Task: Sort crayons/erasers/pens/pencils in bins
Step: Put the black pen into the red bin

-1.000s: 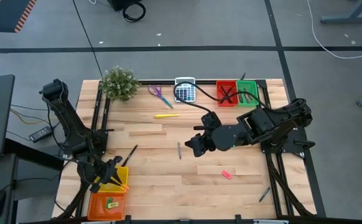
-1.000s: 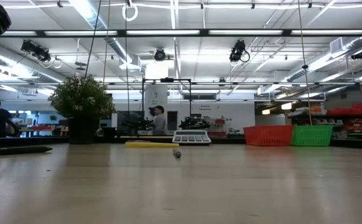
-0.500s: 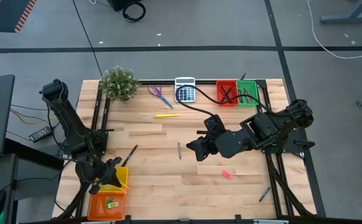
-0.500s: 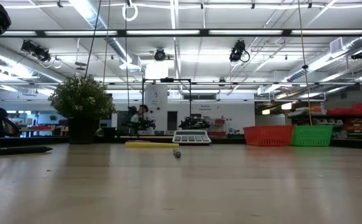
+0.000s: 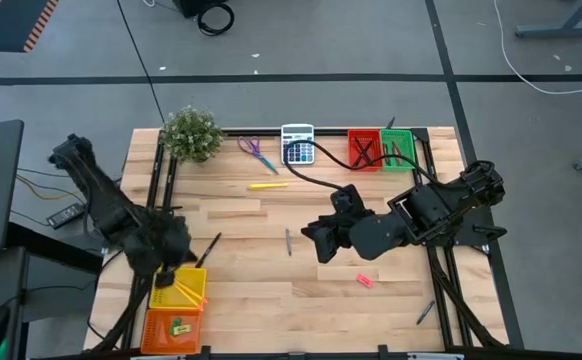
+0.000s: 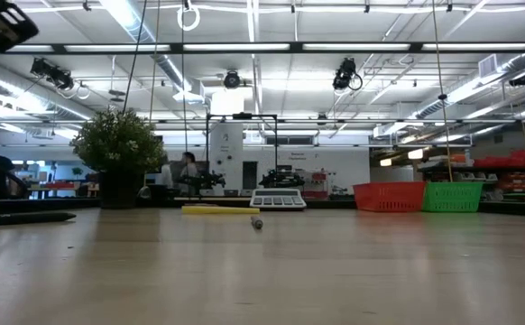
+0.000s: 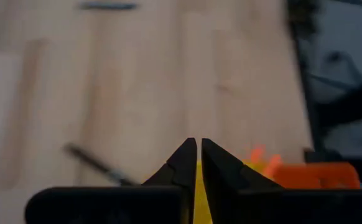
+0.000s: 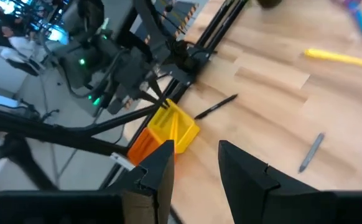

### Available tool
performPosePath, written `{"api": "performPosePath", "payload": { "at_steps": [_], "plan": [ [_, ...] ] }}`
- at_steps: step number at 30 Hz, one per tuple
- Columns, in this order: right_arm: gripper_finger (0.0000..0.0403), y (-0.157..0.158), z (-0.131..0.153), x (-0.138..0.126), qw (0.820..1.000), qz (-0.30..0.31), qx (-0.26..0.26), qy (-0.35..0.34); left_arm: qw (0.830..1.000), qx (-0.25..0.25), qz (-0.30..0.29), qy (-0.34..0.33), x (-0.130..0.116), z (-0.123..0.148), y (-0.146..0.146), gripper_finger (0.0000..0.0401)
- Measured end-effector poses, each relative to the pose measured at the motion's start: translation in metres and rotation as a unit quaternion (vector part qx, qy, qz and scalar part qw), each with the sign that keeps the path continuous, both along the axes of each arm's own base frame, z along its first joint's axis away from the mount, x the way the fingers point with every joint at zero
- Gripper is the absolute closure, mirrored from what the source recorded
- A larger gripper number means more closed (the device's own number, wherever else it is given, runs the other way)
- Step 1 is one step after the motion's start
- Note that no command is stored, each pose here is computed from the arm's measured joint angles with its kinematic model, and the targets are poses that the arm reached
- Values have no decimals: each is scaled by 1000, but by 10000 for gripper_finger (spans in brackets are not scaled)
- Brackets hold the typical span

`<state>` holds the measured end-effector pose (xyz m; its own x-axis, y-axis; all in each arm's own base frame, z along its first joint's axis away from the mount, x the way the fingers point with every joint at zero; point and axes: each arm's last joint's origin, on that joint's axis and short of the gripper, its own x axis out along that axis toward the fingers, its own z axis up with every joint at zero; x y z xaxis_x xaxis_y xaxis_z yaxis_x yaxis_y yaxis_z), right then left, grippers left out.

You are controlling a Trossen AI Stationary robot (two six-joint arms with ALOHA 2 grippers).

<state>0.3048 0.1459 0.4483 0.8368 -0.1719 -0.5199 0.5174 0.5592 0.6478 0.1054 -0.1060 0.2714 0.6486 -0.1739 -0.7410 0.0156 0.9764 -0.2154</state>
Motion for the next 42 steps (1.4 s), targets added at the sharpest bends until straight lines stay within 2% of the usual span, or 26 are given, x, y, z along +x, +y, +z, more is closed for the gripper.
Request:
{"api": "performPosePath", "payload": {
  "at_steps": [2,7,12,16,22,29,35,42],
  "plan": [
    [272,-1,0,-1,1000,-3,-22,3,998,-5,53,17,4,5,10,364],
    [272,-6,-2,-1,995,-6,-95,19,982,-67,167,65,20,0,29,334],
    [272,-21,-1,3,984,33,-166,51,959,-90,250,101,38,-7,47,276],
    [272,-40,0,-1,975,53,-195,88,937,-100,295,159,56,-20,61,237],
    [272,-67,12,-15,961,84,-240,109,910,-94,320,246,81,-46,77,224],
    [272,-92,29,-36,946,135,-273,109,885,-113,374,252,97,-59,85,237],
    [272,-113,40,-52,942,120,-293,107,880,-109,380,263,105,-67,95,247],
    [272,-133,44,-57,945,85,-295,110,880,-93,362,293,113,-80,104,249]
  ]
}}
